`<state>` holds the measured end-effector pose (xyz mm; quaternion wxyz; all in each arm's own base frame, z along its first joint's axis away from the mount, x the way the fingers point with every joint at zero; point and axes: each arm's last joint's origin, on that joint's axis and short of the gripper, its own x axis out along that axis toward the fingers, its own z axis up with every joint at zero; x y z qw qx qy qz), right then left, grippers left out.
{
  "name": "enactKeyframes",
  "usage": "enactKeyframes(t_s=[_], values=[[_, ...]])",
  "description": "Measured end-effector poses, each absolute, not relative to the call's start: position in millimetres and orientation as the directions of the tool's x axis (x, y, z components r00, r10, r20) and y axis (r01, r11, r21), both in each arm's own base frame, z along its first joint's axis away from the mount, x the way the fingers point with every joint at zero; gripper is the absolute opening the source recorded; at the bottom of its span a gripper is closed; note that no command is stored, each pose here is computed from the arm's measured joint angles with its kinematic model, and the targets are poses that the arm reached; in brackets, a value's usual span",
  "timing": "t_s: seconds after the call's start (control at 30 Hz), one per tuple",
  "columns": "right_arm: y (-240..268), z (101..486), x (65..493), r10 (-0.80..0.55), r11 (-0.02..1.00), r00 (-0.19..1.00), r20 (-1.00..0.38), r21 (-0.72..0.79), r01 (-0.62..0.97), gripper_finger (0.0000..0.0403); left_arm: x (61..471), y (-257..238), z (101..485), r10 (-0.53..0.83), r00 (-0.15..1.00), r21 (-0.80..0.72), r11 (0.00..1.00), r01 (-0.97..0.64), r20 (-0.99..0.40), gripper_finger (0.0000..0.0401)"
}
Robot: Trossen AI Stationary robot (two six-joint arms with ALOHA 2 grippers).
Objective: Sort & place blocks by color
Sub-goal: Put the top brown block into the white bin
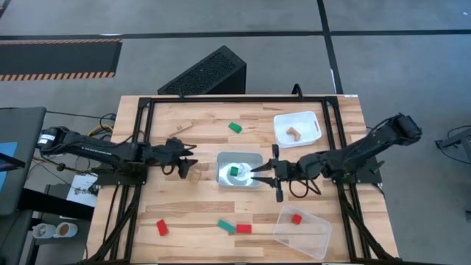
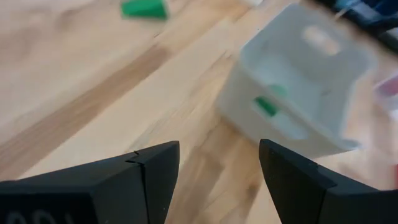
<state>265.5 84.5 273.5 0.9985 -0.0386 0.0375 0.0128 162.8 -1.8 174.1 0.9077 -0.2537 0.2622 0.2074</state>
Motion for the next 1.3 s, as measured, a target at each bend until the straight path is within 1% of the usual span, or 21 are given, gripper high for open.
enactKeyframes(t_s=[0.17, 0.3, 0.37, 0.47, 0.6, 0.77, 0.9, 1.0, 1.07, 1.13, 1.3], values=[[79, 273, 269, 0.001, 0.996, 0.998, -0.069, -0.084, -0.007, 0.0116, 161, 15, 170, 0.302, 0.678, -0.284, 0.74, -0.61, -0.67, 0.0208], [74, 273, 271, -0.017, 0.995, 0.998, -0.065, -0.097, 0.011, 0.0118, 165, 27, 168, 0.284, 0.634, -0.267, 0.729, -0.63, -0.72, 0.0208], [72, 274, 271, -0.024, 0.994, 0.998, -0.059, -0.105, 0.018, 0.0118, 167, 34, 168, 0.295, 0.601, -0.234, 0.726, -0.646, -0.743, 0.0208], [67, 274, 272, -0.041, 0.994, 0.997, -0.058, -0.107, 0.035, 0.0118, 173, 50, 176, 0.341, 0.531, -0.168, 0.699, -0.695, -0.776, 0.0208], [62, 274, 274, -0.06, 0.993, 0.997, -0.058, -0.109, 0.053, 0.0118, 180, 74, 191, 0.371, 0.425, -0.076, 0.673, -0.735, -0.826, 0.0208], [56, 274, 275, -0.081, 0.99, 0.995, -0.055, -0.116, 0.074, 0.0118, 191, 107, 201, 0.36, 0.318, 0.004, 0.667, -0.745, -0.877, 0.0211], [56, 274, 275, -0.08, 0.988, 0.995, -0.056, -0.14, 0.072, 0.0118, 196, 131, 194, 0.327, 0.22, 0.067, 0.68, -0.73, -0.919, 0.0236], [56, 273, 275, -0.08, 0.985, 0.994, -0.069, -0.155, 0.069, 0.0118, 196, 139, 180, 0.264, 0.152, 0.078, 0.693, -0.717, -0.953, 0.0262], [56, 272, 275, -0.08, 0.984, 0.994, -0.077, -0.164, 0.067, 0.0118, 197, 142, 173, 0.242, 0.13, 0.085, 0.712, -0.697, -0.961, 0.0277], [56, 272, 275, -0.081, 0.983, 0.994, -0.077, -0.174, 0.066, 0.0118, 196, 147, 168, 0.243, 0.102, 0.105, 0.711, -0.695, -0.965, 0.0287], [54, 272, 275, -0.087, 0.981, 0.993, -0.077, -0.182, 0.072, 0.0118, 185, 164, 166, 0.257, 0.092, 0.115, 0.688, -0.717, -0.962, 0.0297]])
